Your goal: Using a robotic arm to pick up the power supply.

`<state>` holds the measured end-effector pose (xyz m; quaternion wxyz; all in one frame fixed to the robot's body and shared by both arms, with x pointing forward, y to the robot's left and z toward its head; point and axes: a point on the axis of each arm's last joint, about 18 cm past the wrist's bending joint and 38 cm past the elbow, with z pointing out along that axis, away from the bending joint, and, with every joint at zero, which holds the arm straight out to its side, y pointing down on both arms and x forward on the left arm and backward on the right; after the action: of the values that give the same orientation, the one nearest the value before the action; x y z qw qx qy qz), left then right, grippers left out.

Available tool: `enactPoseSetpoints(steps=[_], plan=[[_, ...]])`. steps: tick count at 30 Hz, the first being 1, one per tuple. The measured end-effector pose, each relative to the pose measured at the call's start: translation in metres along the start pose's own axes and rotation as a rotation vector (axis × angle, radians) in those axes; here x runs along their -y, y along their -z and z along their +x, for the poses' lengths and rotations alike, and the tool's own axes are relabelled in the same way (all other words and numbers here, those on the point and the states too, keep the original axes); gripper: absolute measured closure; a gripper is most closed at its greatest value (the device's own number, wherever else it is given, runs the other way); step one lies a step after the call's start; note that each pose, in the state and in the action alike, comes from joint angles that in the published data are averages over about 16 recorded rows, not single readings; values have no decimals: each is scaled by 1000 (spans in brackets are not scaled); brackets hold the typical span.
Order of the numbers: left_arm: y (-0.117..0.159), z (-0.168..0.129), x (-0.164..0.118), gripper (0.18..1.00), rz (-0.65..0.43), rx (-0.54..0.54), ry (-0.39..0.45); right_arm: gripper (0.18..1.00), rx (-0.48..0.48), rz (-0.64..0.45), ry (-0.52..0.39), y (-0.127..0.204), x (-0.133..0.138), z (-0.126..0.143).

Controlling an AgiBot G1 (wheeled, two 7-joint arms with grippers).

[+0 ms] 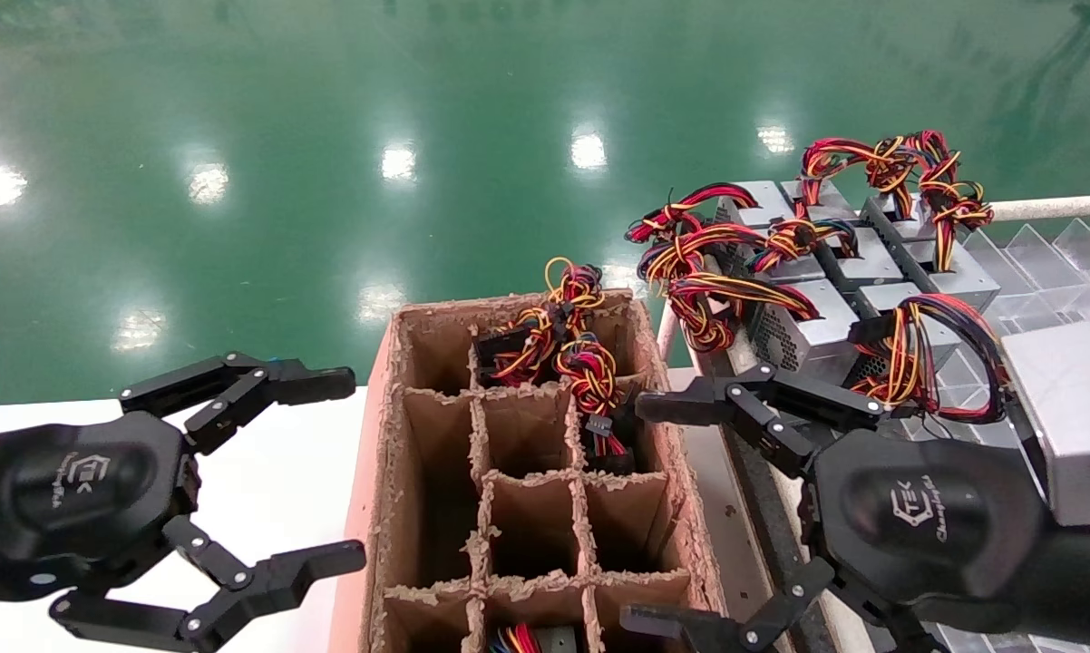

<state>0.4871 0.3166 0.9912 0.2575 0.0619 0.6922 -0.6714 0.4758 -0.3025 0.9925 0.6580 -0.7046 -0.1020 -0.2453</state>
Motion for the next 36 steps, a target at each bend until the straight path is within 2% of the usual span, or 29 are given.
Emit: enactPoseSetpoints(steps=[9, 14, 19, 27, 36], plan=[[0, 0, 0, 184, 0, 0, 0, 179, -3, -4, 1, 0, 0, 1], [0, 0, 0, 189, 0, 0, 0, 179, -46, -20, 20, -1, 1, 14], [0, 0, 0, 210, 0, 0, 0, 179, -113, -33, 58, -4, 5, 39], [0, 0, 0, 278, 0, 0, 0, 179, -220, -70, 118, -25, 7, 97], [0, 0, 0, 444, 0, 0, 0, 179, -258, -145, 100, -68, -20, 147]])
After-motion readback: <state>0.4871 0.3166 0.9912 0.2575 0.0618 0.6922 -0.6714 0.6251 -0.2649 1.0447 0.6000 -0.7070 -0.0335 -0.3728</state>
